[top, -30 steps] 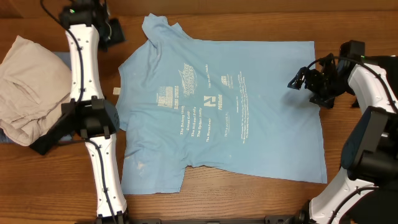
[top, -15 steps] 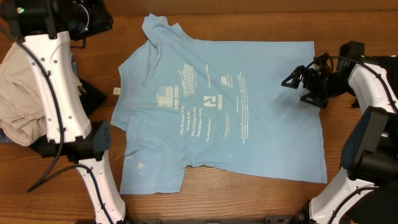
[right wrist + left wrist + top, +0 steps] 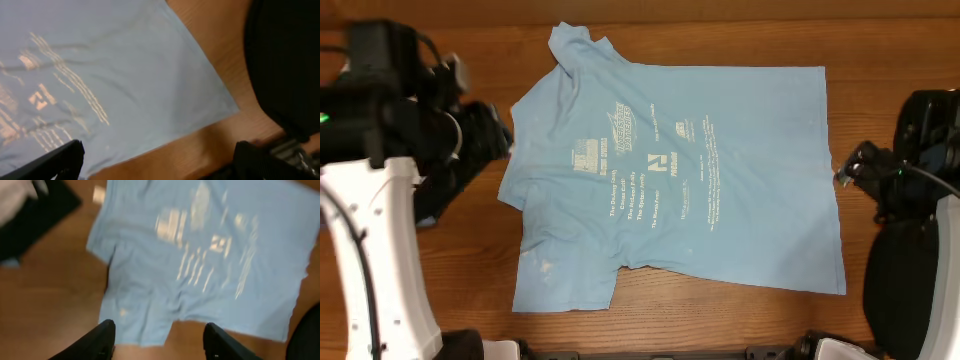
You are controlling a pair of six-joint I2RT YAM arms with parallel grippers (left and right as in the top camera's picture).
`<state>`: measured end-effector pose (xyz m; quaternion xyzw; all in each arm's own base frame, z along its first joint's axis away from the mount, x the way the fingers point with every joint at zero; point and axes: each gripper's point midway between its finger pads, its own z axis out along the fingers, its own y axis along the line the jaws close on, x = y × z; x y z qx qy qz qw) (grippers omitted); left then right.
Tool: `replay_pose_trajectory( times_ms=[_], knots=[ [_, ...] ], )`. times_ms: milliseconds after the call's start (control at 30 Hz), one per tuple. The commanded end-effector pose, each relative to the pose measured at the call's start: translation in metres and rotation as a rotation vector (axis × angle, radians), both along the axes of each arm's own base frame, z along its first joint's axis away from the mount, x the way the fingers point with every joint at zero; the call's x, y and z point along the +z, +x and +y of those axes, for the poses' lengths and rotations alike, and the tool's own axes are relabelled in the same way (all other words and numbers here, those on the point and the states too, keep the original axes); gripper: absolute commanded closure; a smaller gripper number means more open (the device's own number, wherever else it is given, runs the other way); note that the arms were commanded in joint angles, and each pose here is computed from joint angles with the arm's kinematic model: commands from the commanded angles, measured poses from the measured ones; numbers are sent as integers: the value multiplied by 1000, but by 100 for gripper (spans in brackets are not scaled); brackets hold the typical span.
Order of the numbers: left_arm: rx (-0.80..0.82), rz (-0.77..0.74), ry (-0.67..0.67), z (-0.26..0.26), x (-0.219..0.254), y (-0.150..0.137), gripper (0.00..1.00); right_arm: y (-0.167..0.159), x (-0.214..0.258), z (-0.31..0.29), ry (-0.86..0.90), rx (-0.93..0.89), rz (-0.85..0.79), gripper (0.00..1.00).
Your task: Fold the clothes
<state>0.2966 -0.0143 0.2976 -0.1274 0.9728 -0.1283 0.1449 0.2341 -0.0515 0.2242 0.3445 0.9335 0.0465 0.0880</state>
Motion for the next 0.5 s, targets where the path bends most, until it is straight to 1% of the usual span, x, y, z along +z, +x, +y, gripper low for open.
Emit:
replay_pose_trajectory(
  times_ms=[0, 67, 100, 200, 300, 367, 467],
  knots=[
    [7, 148, -24, -3, -55, -22, 41, -24, -24, 0, 1, -87, 101, 0],
    [7, 227, -41, -6, -92, -31, 41, -30, -48, 2, 17, -165, 128, 2],
    [18, 275, -49, -7, -116, -37, 42, -35, -67, 3, 24, -211, 143, 5],
    [42, 311, -57, -7, -146, -41, 44, -46, -98, 1, 9, -271, 190, 5],
    [64, 305, -60, -8, -165, -37, 45, -54, -120, 5, 31, -345, 223, 5],
    [81, 295, -62, -11, -173, -34, 45, -60, -128, 5, 41, -433, 243, 8],
    [51, 278, -58, -25, -180, -30, 45, -64, -136, 1, 50, -525, 253, 11]
  ],
)
